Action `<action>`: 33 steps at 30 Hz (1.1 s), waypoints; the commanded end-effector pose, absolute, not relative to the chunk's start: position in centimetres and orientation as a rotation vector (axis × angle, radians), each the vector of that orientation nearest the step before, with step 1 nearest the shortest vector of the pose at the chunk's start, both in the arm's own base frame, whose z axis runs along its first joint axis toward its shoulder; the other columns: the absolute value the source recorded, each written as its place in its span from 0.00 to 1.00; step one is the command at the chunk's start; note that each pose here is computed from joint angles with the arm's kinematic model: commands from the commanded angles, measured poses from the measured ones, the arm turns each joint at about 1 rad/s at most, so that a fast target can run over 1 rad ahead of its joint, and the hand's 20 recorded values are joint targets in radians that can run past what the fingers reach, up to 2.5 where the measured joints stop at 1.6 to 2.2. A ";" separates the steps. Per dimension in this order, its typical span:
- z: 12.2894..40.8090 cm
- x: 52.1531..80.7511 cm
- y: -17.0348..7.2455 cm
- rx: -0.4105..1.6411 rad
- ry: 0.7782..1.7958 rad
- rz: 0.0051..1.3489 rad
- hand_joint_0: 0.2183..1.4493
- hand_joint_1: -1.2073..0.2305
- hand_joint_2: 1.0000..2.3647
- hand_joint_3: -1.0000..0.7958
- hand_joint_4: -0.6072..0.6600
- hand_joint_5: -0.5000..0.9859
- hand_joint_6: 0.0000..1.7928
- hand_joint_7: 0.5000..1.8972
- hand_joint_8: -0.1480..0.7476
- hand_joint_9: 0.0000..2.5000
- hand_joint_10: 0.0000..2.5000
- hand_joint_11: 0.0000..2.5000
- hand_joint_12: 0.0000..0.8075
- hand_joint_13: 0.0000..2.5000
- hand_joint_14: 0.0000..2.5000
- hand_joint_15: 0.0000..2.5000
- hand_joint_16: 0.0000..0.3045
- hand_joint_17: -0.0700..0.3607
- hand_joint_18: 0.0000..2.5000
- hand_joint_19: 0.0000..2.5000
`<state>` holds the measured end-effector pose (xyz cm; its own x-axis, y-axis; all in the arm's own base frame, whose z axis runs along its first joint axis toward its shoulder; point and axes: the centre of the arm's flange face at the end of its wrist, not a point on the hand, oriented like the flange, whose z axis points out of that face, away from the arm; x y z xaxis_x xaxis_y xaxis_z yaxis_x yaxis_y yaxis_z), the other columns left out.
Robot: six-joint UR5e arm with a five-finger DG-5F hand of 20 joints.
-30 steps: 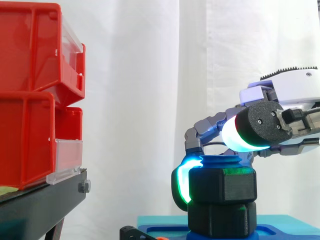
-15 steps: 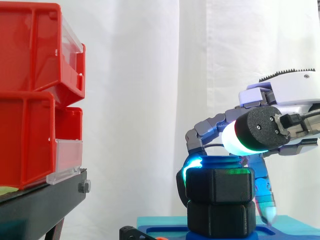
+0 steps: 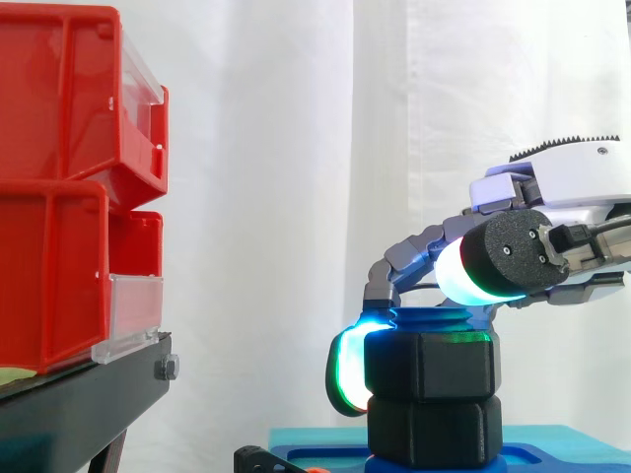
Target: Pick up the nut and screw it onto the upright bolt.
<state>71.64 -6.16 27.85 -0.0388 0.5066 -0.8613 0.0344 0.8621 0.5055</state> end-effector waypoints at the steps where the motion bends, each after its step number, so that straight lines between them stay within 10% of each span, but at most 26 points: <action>1: 27.9 71.6 -6.2 0.439 1.576 0.401 0.21 0.59 0.00 0.28 0.63 0.25 0.28 0.17 0.42 0.43 0.00 0.00 0.35 0.22 0.00 0.00 0.13 0.36 0.13 0.03; 12: 28.0 71.8 -5.7 0.425 1.564 0.411 0.19 0.62 0.00 0.28 0.61 0.22 0.28 0.06 0.42 0.24 0.00 0.00 0.39 0.09 0.00 0.00 0.14 0.38 0.00 0.00; 33: 27.9 71.9 -3.2 0.420 1.581 0.416 0.20 0.65 0.00 0.28 0.67 0.27 0.28 0.12 0.42 0.19 0.00 0.00 0.40 0.04 0.00 0.00 0.15 0.40 0.00 0.00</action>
